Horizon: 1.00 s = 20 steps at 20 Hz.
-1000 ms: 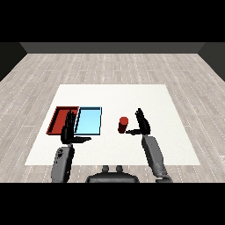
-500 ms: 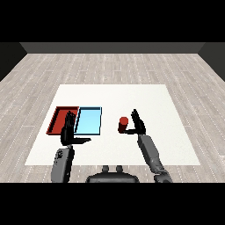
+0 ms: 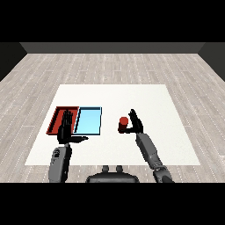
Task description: Pick the red can and put it in the red box
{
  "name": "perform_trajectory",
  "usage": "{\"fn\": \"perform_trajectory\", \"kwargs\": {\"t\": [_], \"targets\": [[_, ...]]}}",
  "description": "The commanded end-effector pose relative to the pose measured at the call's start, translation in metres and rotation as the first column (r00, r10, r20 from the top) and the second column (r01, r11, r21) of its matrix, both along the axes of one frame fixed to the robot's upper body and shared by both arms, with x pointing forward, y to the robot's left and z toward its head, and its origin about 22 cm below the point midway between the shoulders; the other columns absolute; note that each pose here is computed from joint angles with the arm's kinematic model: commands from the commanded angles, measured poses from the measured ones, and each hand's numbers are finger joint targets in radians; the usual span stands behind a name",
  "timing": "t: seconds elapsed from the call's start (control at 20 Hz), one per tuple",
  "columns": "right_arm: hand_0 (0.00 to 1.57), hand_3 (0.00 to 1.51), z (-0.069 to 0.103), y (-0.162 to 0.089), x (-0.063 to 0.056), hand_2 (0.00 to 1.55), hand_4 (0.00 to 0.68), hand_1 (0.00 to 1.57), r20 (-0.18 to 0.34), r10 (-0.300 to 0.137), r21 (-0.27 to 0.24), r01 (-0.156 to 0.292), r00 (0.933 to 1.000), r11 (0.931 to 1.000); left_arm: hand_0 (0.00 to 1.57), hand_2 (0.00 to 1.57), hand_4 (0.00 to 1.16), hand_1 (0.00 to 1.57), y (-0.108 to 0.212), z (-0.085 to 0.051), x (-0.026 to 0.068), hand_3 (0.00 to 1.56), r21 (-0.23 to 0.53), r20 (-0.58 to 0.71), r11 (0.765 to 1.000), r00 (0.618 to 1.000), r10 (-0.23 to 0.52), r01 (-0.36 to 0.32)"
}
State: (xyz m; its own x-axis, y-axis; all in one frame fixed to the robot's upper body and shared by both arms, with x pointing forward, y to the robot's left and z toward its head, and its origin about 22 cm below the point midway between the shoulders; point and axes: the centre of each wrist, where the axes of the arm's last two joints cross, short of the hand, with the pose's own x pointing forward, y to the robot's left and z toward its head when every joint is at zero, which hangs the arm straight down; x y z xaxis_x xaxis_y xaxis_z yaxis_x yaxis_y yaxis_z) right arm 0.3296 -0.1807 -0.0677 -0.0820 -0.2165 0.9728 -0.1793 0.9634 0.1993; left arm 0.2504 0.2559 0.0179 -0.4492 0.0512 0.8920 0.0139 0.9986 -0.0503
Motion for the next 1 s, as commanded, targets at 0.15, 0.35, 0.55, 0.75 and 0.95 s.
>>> {"fn": "perform_trajectory", "kwargs": {"t": [0.15, 0.35, 0.55, 0.75, 0.95], "targets": [[0.0, 0.0, -0.009, 0.012, 0.011, 0.0, 0.0, 0.0, -0.009, 0.019, 0.034, -0.019, 0.9998, 0.9992, 0.0, 0.0, 0.0, 0.0, -0.003, 0.002, -0.026, 0.0, 0.003, 0.0, 1.0, 1.0, -0.009, 0.009], [0.0, 0.0, -0.017, 0.029, 0.002, 0.0, 0.0, 0.0, -0.001, 0.019, -0.001, -0.019, 0.9998, 0.9998, 0.0, 0.0, 0.0, 0.0, -0.005, 0.003, -0.0022, 0.0, 0.004, 0.003, 1.0, 1.0, 0.008, -0.008], [0.0, 0.0, -0.004, 0.018, 0.014, 0.0, 0.0, 0.0, -0.019, 0.04, 0.018, -0.039, 0.999, 0.9991, 0.0, 0.0, 0.0, 0.0, -0.012, 0.004, -0.0156, 0.0, -0.009, -0.002, 1.0, 1.0, 0.016, -0.016], [0.0, 0.0, -0.006, 0.046, 0.007, 0.0, 0.0, 0.0, -0.035, 0.062, 0.019, -0.062, 0.9975, 0.9979, 0.0, 0.0, 0.0, 0.0, -0.017, 0.01, -0.0045, 0.0, 0.009, -0.006, 1.0, 1.0, 0.01, -0.01], [0.0, 0.0, -0.002, 0.049, 0.025, 0.0, 0.0, 0.0, -0.038, 0.057, 0.013, -0.057, 0.9976, 0.9983, 0.0, 0.0, 0.0, 0.0, -0.001, -0.001, -0.0068, 0.0, 0.016, 0.009, 1.0, 1.0, 0.009, -0.009]]}}
